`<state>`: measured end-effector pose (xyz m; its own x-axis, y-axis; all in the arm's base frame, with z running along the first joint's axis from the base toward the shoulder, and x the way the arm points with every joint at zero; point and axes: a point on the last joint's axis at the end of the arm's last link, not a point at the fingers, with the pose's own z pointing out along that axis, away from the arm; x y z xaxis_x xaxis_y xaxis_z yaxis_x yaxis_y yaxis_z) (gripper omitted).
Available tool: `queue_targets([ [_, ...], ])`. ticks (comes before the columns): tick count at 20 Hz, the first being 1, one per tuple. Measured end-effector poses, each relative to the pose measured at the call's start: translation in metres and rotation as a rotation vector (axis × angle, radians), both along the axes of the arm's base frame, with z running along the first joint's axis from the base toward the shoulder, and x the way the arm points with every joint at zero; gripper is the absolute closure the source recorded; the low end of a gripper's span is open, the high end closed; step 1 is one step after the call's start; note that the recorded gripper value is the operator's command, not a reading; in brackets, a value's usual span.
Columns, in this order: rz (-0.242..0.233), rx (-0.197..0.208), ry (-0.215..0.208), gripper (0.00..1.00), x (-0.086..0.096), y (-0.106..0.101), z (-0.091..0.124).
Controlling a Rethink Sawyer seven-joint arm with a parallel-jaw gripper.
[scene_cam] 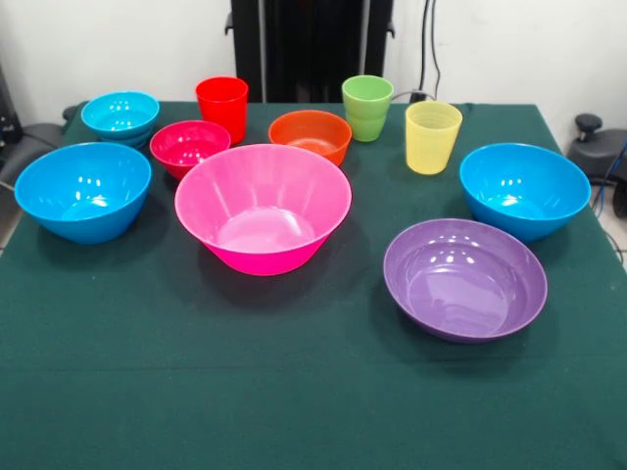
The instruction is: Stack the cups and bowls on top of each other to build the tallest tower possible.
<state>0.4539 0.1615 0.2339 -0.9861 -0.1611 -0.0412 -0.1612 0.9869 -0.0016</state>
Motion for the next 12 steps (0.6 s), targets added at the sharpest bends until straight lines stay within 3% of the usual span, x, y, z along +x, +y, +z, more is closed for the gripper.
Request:
queue_targets([
  [12, -0.002, 0.006, 0.008, 0.0, -0.0005, 0.0034, -0.0023],
])
